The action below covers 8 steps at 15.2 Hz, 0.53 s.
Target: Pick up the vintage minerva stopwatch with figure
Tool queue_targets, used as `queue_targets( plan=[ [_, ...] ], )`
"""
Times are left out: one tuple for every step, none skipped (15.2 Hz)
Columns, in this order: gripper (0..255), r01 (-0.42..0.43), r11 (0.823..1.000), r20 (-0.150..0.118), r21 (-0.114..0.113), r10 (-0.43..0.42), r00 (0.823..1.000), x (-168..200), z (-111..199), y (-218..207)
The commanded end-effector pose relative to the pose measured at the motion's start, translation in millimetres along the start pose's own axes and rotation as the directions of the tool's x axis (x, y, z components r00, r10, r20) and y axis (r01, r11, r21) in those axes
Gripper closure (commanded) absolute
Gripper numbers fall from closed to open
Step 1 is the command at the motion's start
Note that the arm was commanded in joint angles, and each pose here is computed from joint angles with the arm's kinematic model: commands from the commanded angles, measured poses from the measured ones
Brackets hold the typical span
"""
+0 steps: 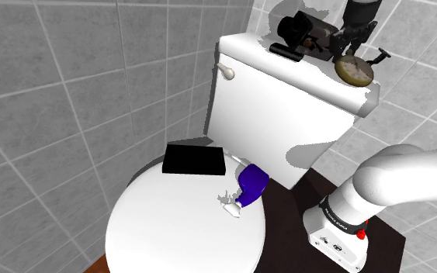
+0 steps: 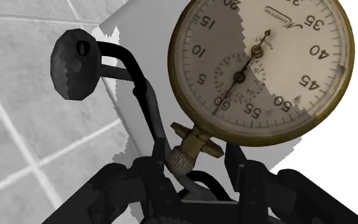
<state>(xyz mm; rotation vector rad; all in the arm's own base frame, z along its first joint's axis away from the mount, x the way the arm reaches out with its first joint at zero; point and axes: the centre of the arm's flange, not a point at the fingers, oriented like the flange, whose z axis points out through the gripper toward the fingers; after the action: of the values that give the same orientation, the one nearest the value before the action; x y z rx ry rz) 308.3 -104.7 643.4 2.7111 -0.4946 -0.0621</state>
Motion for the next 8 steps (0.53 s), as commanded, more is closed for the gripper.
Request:
queue_targets(
  plan=[
    [255, 0.002, 1.000, 0.004, 0.003, -0.002, 1.000, 0, -8, 3],
    [255, 0.002, 1.000, 0.004, 0.003, -0.002, 1.000, 0, -13, 5],
    [255, 0.002, 1.000, 0.004, 0.003, -0.002, 1.000, 1, -18, 7],
    [255, 0.002, 1.000, 0.004, 0.003, -0.002, 1.000, 1, -23, 9],
    [255, 0.002, 1.000, 0.004, 0.003, -0.002, 1.000, 1, -28, 11],
    [255, 0.002, 1.000, 0.004, 0.003, -0.002, 1.000, 1, -33, 13],
    [255, 0.002, 1.000, 0.004, 0.003, -0.002, 1.000, 1, -38, 15],
    [255, 0.002, 1.000, 0.004, 0.003, -0.002, 1.000, 1, -43, 17]
  ],
)
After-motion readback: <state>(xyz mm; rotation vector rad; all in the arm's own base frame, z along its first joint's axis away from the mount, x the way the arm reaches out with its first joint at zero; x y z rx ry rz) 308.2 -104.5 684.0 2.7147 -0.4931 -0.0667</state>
